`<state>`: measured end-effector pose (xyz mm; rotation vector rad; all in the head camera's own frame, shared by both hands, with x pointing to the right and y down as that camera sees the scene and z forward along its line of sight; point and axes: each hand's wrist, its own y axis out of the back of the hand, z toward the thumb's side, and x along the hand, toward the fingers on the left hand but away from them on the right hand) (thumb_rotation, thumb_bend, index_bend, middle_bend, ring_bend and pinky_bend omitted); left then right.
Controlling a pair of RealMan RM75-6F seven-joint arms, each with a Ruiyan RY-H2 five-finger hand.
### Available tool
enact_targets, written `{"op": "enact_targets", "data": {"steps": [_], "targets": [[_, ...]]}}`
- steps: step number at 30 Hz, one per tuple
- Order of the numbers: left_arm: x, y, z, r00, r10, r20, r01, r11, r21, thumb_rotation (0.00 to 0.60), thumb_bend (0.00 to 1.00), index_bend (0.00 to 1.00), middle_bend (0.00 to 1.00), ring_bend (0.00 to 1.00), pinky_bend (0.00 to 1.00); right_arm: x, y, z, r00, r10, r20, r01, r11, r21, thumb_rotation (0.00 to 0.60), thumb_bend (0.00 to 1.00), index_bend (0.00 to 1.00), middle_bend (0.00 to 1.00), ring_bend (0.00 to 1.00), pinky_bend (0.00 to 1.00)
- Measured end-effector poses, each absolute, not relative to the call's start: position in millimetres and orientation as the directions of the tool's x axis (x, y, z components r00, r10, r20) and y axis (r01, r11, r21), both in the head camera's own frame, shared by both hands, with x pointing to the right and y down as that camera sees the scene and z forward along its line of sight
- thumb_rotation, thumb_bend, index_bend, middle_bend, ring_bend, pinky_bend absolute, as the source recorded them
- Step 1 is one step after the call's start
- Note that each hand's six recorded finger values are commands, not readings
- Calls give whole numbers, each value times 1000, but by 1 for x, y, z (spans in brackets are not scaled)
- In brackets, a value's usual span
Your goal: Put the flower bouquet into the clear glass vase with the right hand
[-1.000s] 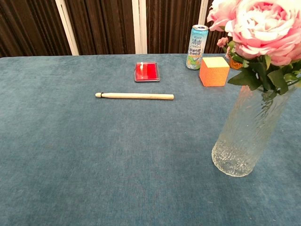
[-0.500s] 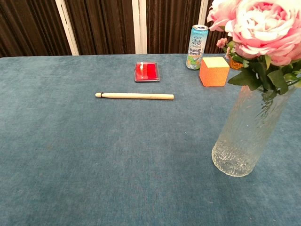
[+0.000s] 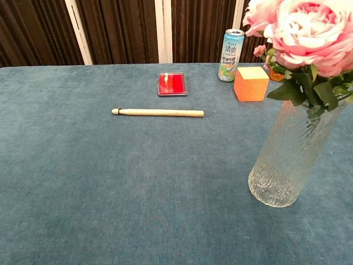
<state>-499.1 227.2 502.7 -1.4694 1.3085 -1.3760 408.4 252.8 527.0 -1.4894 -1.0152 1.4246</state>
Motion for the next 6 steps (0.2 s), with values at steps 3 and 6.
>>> {"op": "enact_targets", "data": {"steps": [3,6], "targets": [[-500,227,504,-85,-965,249,-187,-230,-955,600,344,129,0,0,110,410,253,528,29,932,-361,8,-361,-932,600,1,78,31,0,0],[-501,228,505,-88,-961,261,-180,-243,-953,600,344,129,0,0,110,411,252,527,25,930,-367,14,-368,-930,600,0,78,31,0,0]]}}
